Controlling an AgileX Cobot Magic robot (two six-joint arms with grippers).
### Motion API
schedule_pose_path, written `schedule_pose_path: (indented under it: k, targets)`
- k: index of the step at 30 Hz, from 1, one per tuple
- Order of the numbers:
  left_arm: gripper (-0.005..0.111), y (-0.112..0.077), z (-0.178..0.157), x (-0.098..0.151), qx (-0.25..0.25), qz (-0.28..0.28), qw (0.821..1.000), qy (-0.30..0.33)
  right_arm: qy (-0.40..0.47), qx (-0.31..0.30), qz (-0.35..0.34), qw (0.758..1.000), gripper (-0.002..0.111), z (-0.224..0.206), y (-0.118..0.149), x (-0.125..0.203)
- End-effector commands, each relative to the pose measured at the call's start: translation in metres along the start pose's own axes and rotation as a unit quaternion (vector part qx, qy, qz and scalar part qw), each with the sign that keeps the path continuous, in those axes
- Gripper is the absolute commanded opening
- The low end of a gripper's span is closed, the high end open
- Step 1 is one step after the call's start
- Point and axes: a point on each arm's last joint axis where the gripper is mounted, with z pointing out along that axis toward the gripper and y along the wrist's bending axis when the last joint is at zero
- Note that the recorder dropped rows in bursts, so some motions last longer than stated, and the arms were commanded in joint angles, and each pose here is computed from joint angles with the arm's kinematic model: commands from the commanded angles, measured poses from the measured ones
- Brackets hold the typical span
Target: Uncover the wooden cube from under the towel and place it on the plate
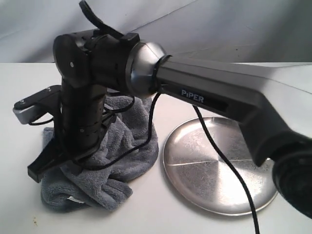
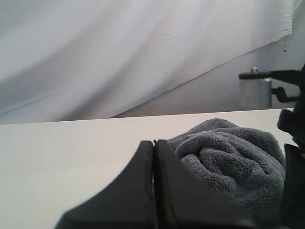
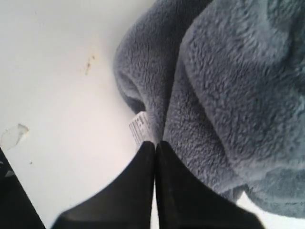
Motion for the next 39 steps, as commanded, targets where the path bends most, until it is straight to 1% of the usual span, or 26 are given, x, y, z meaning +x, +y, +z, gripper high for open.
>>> schedule_pose_path:
  k: [1, 3, 10, 13, 17, 21, 25, 31, 34, 39]
  targets:
    - [0.0, 0.0, 0.0, 0.001, 0.002, -0.002, 1.0, -0.001, 0.052, 0.008, 0.004, 0.999, 0.0, 0.005, 0.002, 0.029]
    - [0.0, 0.0, 0.0, 0.001, 0.002, -0.002, 1.0, -0.001, 0.087, 0.016, 0.007, 0.996, 0.0, 0.01, 0.0, 0.05]
    - [0.0, 0.0, 0.0, 0.001, 0.002, -0.002, 1.0, -0.001, 0.057, 0.07, 0.041, 0.995, 0.0, 0.007, -0.008, 0.101]
    - [0.0, 0.0, 0.0, 0.001, 0.002, -0.002, 1.0, -0.001, 0.043, 0.085, 0.064, 0.993, 0.0, 0.006, -0.017, 0.122]
    - [0.0, 0.0, 0.0, 0.001, 0.002, -0.002, 1.0, -0.001, 0.03, 0.099, 0.106, 0.989, 0.0, 0.003, -0.038, 0.149]
    - [0.0, 0.0, 0.0, 0.001, 0.002, -0.002, 1.0, -0.001, 0.016, 0.11, 0.163, 0.98, 0.0, -0.001, -0.067, 0.173]
    - [0.0, 0.0, 0.0, 0.001, 0.002, -0.002, 1.0, -0.001, -0.002, 0.132, 0.205, 0.97, 0.0, -0.008, -0.097, 0.184]
    - [0.0, 0.0, 0.0, 0.001, 0.002, -0.002, 1.0, -0.001, -0.078, 0.155, 0.275, 0.946, 0.0, -0.021, -0.143, 0.189]
    - [0.0, 0.0, 0.0, 0.001, 0.002, -0.002, 1.0, -0.001, -0.126, 0.166, 0.31, 0.928, 0.0, -0.03, -0.163, 0.191]
    - [0.0, 0.0, 0.0, 0.001, 0.002, -0.002, 1.0, -0.001, -0.222, 0.184, 0.339, 0.895, 0.0, -0.041, -0.184, 0.186]
